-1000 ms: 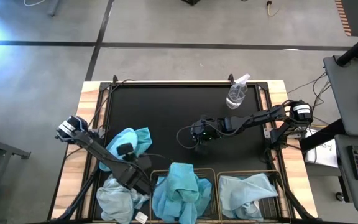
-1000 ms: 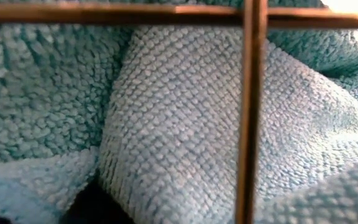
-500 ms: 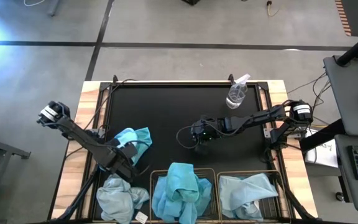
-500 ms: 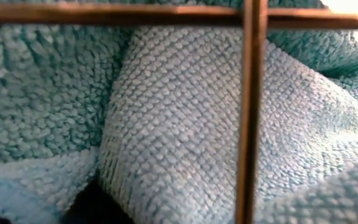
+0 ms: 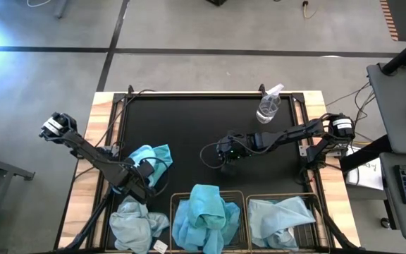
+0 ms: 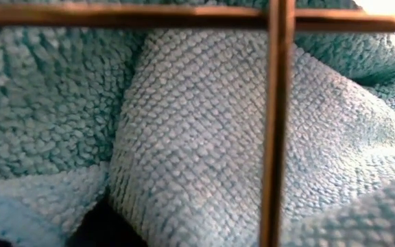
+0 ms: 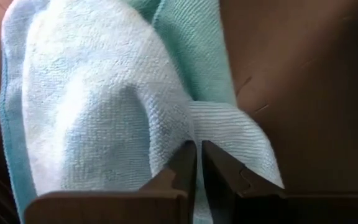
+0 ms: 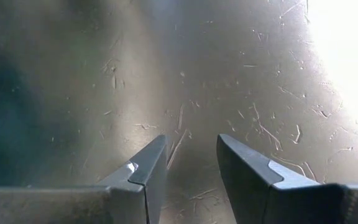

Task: Sort microfiber towel by color & place in baskets
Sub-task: Put the blue towel into the left wire basket

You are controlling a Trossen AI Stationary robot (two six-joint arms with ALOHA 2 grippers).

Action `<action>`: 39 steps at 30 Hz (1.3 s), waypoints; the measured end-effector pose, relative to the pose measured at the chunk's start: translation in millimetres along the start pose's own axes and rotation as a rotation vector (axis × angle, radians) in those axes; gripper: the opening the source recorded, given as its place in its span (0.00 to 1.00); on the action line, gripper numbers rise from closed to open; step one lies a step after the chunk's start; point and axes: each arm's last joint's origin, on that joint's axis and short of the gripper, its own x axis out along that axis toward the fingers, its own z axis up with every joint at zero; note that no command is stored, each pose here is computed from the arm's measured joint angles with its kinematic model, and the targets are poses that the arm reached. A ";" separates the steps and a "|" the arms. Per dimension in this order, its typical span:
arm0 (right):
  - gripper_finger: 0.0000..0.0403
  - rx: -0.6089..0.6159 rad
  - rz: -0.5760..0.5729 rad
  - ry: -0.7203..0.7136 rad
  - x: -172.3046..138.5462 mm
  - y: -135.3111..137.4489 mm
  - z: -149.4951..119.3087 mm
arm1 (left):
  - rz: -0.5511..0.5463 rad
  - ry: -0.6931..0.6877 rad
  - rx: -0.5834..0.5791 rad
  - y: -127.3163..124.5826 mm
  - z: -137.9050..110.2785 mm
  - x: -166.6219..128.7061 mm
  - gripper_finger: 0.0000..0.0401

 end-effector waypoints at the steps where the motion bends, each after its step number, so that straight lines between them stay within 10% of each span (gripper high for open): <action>1: 0.33 0.000 0.000 0.000 0.0 -0.1 0.0 | -0.006 -0.001 -0.002 -1.1 0.7 -1.6 0.02; 14: 0.33 0.002 0.000 0.000 0.0 0.0 0.1 | -0.160 -0.135 0.065 -27.6 24.5 -54.5 0.00; 22: 0.33 0.000 -0.002 0.013 1.7 -0.6 -4.4 | 0.009 -0.069 -0.014 -9.4 17.1 -46.9 0.02; 39: 0.33 0.023 -0.013 0.069 8.5 -3.6 -24.6 | 0.100 -0.024 -0.008 -0.3 13.6 -44.0 0.38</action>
